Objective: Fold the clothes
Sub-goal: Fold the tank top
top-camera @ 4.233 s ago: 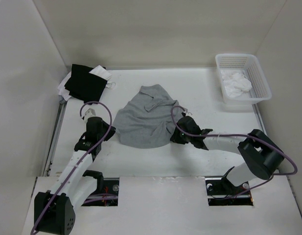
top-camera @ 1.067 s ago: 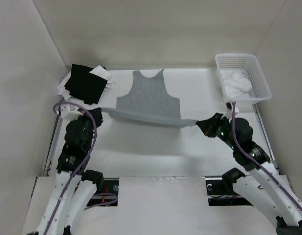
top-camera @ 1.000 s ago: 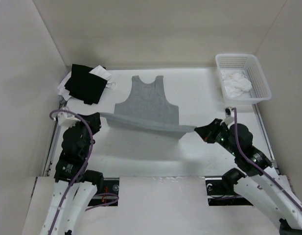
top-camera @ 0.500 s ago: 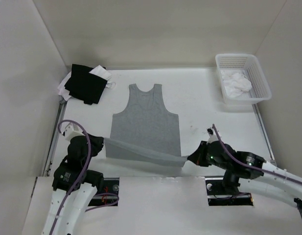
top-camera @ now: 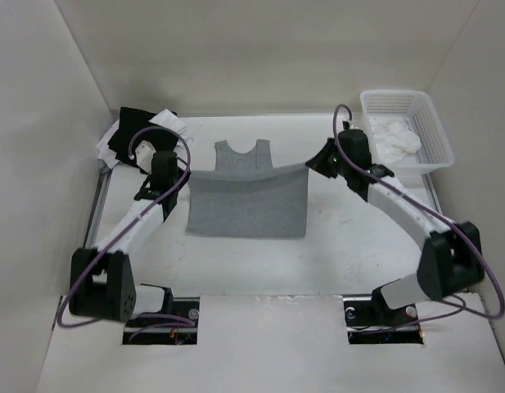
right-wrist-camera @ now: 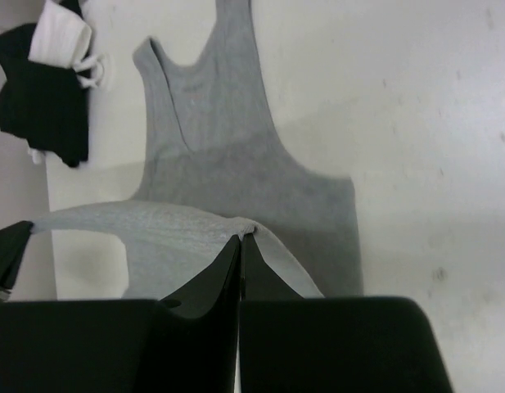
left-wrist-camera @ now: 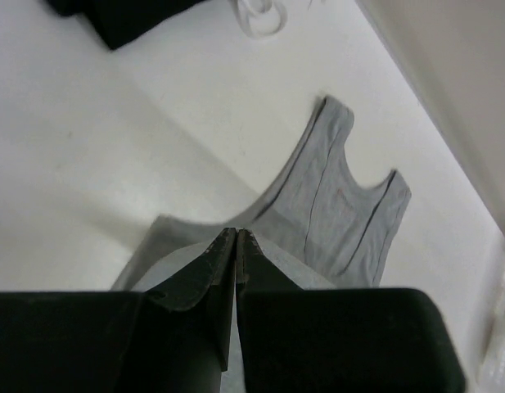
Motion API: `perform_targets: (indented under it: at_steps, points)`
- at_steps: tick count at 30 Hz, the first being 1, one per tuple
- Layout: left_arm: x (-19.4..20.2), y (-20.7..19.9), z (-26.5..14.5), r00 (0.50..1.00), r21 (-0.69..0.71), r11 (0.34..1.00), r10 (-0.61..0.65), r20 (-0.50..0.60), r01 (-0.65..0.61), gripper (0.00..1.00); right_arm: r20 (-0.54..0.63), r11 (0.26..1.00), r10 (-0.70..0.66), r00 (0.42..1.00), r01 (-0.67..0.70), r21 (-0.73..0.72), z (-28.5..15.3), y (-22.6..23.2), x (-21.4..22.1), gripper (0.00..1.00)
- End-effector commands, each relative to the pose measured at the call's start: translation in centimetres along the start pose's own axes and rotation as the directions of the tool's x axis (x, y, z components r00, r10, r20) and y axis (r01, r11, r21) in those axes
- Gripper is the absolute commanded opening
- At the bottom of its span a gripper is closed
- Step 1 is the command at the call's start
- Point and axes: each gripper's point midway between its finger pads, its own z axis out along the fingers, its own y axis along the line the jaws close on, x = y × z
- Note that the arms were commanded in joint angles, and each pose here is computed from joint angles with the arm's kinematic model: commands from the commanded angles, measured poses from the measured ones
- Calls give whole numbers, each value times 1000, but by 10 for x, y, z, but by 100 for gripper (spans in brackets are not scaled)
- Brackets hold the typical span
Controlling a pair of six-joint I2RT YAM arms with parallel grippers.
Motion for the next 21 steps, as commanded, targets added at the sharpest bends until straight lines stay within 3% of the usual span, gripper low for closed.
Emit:
perform_targets:
  at_steps: [1, 9, 11, 13, 16, 21]
  points:
    - [-66, -57, 31, 974, 141, 986, -115, 197, 88, 1, 78, 989, -47, 996, 57, -133, 38, 31, -55, 0]
    - [-75, -75, 132, 981, 110, 991, -93, 173, 75, 3, 68, 992, -3, 998, 12, -122, 152, 21, -107, 0]
    - [-68, -73, 158, 986, 90, 993, -84, 144, 72, 11, 45, 994, 5, 999, 0, -109, 174, 16, -107, 4]
    - [-60, -78, 173, 993, 107, 993, -68, 101, 57, 23, 49, 995, 13, 999, -9, -95, 191, 11, -109, 19]
    - [-66, -88, 159, 991, 152, 987, -69, 117, 51, 33, 86, 994, 18, 996, -8, -109, 190, 14, -114, 43]
    - [-47, -103, 71, 984, 254, 967, -12, 179, -34, 34, 123, 992, 26, 992, -10, -125, 144, 9, -99, 48]
